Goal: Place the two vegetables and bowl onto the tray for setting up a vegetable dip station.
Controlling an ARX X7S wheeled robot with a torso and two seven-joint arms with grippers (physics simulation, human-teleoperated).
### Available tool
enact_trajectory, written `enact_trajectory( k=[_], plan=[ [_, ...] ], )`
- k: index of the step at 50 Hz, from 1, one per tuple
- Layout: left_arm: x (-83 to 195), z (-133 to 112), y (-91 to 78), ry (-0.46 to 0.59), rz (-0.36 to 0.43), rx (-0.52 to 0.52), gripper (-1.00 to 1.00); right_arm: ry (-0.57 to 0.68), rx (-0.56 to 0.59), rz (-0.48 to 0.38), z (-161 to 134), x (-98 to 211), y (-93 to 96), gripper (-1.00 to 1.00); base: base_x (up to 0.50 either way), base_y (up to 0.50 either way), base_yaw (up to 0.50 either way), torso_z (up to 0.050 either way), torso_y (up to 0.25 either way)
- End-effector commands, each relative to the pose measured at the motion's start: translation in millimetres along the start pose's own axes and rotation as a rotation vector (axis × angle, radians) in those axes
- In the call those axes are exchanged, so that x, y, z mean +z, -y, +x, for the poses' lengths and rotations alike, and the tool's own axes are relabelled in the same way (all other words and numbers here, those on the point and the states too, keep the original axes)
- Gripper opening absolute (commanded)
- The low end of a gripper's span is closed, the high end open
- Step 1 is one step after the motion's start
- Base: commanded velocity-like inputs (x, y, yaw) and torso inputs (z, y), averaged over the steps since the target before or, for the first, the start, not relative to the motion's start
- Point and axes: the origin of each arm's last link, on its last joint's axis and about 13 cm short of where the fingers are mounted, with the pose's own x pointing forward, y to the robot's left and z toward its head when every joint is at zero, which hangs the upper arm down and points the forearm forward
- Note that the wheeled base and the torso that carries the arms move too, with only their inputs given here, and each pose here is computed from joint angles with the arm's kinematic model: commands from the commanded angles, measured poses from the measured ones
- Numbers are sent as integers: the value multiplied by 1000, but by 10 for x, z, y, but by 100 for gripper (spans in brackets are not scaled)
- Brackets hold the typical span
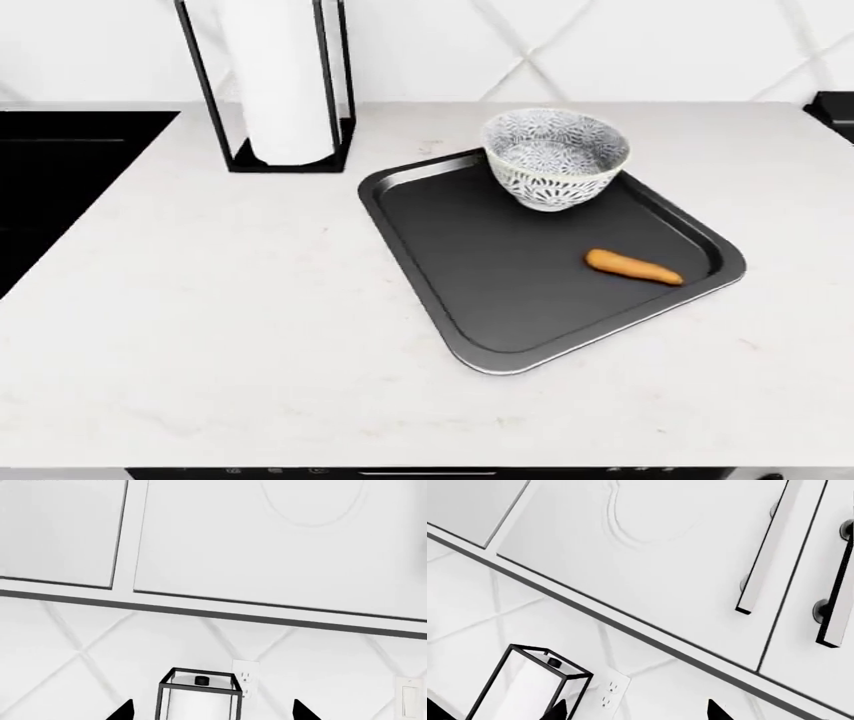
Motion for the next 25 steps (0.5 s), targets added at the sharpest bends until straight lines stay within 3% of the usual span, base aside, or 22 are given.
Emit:
enact_trajectory(
  k=[1, 25],
  plan=[
    [-2, -1, -1, 0, -2, -1, 100, 21, 2, 3, -9, 27, -3, 100, 20, 500, 0, 0, 0],
    [17, -9, -5, 6, -4, -1, 100, 37, 5, 5, -21, 67, -8, 100, 18, 500, 0, 0, 0]
  ],
)
